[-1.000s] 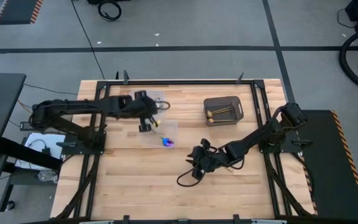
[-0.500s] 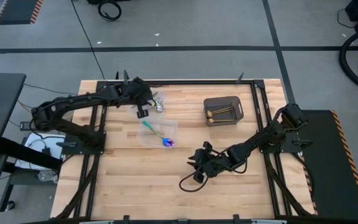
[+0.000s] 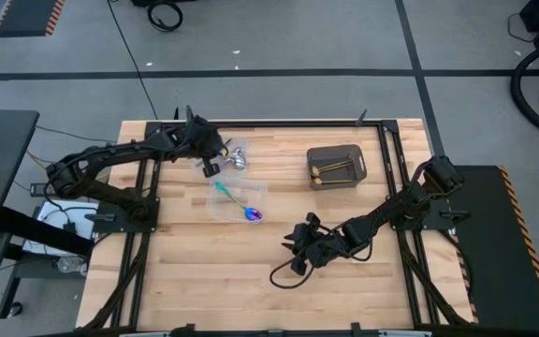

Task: Sort silverware by color (type)
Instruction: Put the purple spoon into the top transparent bin, then put the gold spoon into the black bin

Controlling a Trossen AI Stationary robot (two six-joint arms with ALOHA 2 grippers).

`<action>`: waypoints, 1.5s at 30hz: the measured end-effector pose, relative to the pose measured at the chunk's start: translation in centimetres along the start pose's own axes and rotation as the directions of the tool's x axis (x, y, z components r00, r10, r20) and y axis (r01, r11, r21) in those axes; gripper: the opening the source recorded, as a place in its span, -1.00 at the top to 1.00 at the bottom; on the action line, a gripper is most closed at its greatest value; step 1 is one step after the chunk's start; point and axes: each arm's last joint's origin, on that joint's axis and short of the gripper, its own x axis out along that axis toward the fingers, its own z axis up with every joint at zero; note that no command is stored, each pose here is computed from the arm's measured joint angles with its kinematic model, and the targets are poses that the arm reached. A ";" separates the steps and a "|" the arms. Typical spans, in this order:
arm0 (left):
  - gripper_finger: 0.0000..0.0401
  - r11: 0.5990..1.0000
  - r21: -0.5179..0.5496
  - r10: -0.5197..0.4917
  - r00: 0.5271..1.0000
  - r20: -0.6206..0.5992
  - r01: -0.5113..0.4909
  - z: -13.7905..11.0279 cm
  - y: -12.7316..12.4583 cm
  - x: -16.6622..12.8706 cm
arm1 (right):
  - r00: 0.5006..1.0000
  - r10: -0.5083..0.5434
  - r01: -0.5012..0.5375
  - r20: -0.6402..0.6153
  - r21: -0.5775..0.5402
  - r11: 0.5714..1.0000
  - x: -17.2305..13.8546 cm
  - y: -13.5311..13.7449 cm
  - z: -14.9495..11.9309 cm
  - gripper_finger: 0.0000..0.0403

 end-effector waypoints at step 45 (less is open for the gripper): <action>0.41 0.993 -0.113 0.057 0.931 0.360 -0.017 2.8 -6.4 -6.5 | 0.965 -0.039 0.011 -0.259 -0.111 0.994 1.4 -3.5 -0.1 0.47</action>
